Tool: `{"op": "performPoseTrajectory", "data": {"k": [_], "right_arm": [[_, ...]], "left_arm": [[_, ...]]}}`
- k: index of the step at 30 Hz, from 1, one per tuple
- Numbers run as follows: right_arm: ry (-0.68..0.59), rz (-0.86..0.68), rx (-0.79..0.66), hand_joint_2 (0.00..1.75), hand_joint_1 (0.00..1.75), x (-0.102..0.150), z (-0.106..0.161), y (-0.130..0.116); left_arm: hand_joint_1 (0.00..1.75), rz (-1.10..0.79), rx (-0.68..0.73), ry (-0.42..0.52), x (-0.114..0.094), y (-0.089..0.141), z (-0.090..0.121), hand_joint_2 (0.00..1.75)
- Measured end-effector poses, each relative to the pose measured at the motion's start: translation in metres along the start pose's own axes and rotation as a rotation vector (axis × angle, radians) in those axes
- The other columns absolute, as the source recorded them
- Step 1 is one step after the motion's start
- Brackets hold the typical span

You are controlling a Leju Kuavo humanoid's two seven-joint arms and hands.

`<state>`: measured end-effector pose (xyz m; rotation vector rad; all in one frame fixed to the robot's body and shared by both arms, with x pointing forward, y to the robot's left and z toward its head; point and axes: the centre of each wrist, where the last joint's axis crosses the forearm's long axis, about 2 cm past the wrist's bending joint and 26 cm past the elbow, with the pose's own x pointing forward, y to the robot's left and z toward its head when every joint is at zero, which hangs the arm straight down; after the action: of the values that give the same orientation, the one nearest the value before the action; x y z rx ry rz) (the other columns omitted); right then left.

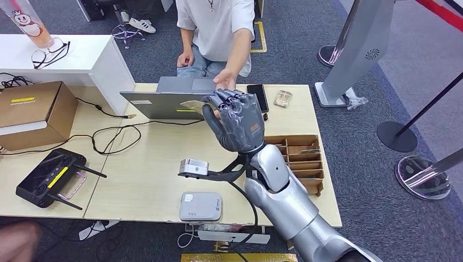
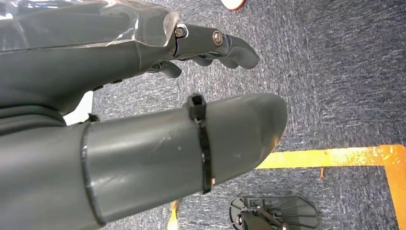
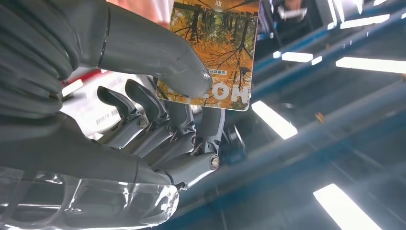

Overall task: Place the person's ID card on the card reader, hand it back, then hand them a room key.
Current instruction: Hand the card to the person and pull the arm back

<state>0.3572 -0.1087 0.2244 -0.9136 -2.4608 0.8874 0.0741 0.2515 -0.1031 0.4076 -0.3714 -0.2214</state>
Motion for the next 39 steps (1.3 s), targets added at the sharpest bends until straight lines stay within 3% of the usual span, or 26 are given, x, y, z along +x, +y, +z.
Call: {"op": "performPoseTrajectory", "data": {"k": [8,13,21,32,33,36,39], "right_arm": [[-0.103,0.223,0.026,1.75,1.75,0.004,-0.009,0.006],[-0.101,0.242,0.035,1.75,1.75,0.004,-0.009,0.007],[-0.001,0.286,0.177,1.75,1.75,-0.007,-0.007,0.033],[0.056,0.314,0.256,1.75,1.75,-0.013,-0.006,0.042],[0.057,0.316,0.26,1.75,1.39,-0.014,-0.006,0.042],[0.058,0.32,0.27,1.75,0.08,-0.015,-0.006,0.043],[0.067,0.322,0.282,1.75,0.0,-0.015,-0.004,0.044]], "left_arm": [[0.0,0.005,0.008,0.004,0.0,0.0,0.0,0.0],[0.0,0.006,0.009,0.005,0.0,0.0,0.0,0.0],[0.0,0.014,0.017,0.01,0.0,-0.001,0.001,0.0],[0.0,0.012,0.017,0.012,0.0,-0.001,0.001,0.0],[0.0,0.012,0.017,0.012,0.0,-0.001,0.001,0.0],[0.0,0.012,0.017,0.011,0.0,-0.001,0.001,0.0],[0.0,0.011,0.016,0.011,0.0,-0.002,0.001,0.0]]}}
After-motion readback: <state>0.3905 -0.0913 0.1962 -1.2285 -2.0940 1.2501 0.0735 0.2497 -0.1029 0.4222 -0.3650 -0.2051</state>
